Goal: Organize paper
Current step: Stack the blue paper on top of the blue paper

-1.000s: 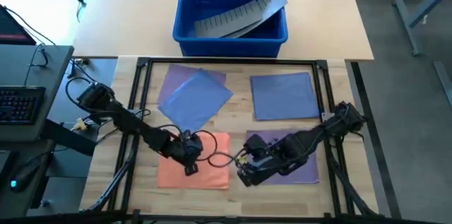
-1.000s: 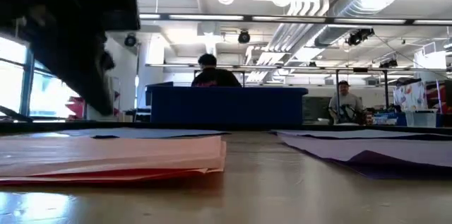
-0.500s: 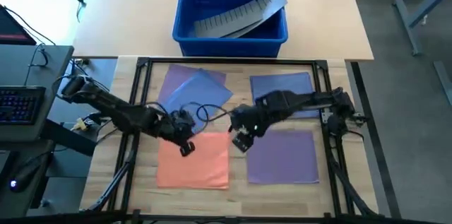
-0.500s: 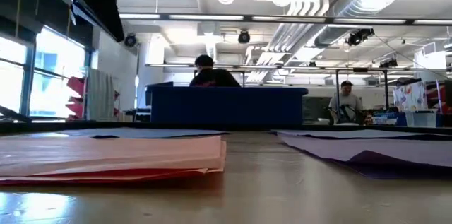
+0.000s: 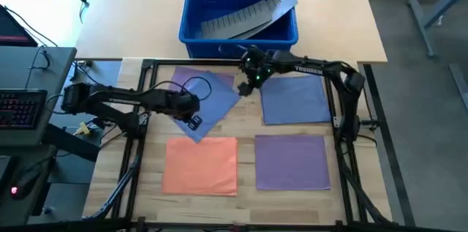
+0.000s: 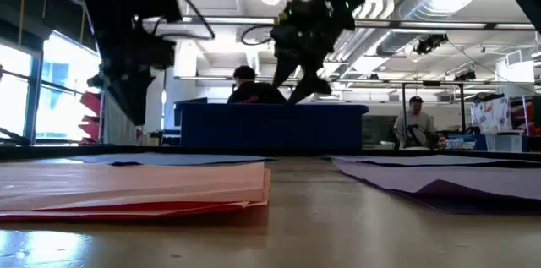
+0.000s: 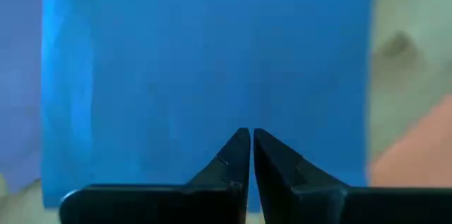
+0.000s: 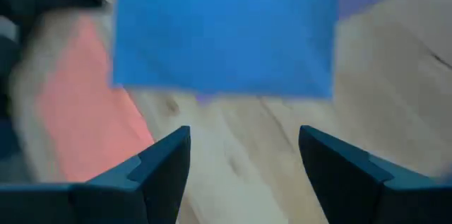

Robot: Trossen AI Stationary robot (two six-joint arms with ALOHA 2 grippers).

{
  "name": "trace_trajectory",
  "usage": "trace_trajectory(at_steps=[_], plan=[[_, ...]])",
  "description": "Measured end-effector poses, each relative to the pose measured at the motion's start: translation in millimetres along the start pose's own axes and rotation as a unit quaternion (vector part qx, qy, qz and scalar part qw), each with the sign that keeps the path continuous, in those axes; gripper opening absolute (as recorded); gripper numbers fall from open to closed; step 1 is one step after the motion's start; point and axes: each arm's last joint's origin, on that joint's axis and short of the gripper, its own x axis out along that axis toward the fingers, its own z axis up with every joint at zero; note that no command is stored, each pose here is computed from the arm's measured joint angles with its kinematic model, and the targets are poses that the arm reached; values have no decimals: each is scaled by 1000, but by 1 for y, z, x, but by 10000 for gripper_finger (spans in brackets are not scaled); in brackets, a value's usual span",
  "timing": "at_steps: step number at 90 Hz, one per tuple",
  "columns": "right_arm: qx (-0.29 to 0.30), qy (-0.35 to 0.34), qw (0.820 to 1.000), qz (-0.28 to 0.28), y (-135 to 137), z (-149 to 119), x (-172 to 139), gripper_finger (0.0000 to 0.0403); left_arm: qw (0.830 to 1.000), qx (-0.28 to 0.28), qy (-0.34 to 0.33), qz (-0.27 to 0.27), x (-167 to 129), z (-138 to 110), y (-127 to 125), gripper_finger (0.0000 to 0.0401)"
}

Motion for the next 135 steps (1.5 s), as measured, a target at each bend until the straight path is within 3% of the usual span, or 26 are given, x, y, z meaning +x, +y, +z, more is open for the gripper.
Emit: trace_trajectory(at_steps=[7, 18, 42, 52, 61, 99, 122, 127, 135], plan=[[31, -20, 999, 17, -19, 2, 7, 247, 1000, 10, 2, -26, 13, -5, 6, 0], [51, -1, 999, -19, -36, -6, 24, 247, 998, 19, 2, -61, 27, -14, 9, 0], [78, 30, 995, -56, -34, -22, 66, 247, 992, 104, 14, -67, 41, -25, 10, 0], [91, 15, 992, -91, -29, -24, 73, 247, 988, 138, 13, -68, 43, -28, 10, 0], [103, 7, 991, -90, -27, -24, 76, 247, 983, 167, 3, -72, 43, -27, 9, 0], [104, 63, 992, -8, -10, -37, 96, 247, 975, 203, -22, -83, 45, -23, 6, 0], [28, 85, 988, 123, 12, -30, 84, 247, 974, 211, -22, -82, 45, -23, 6, 0], [49, 74, 991, 99, 12, -28, 80, 247, 974, 211, -22, -81, 45, -23, 6, 0], [129, 60, 990, -5, -2, -31, 77, 247, 974, 211, -22, -81, 45, -23, 6, 0]])
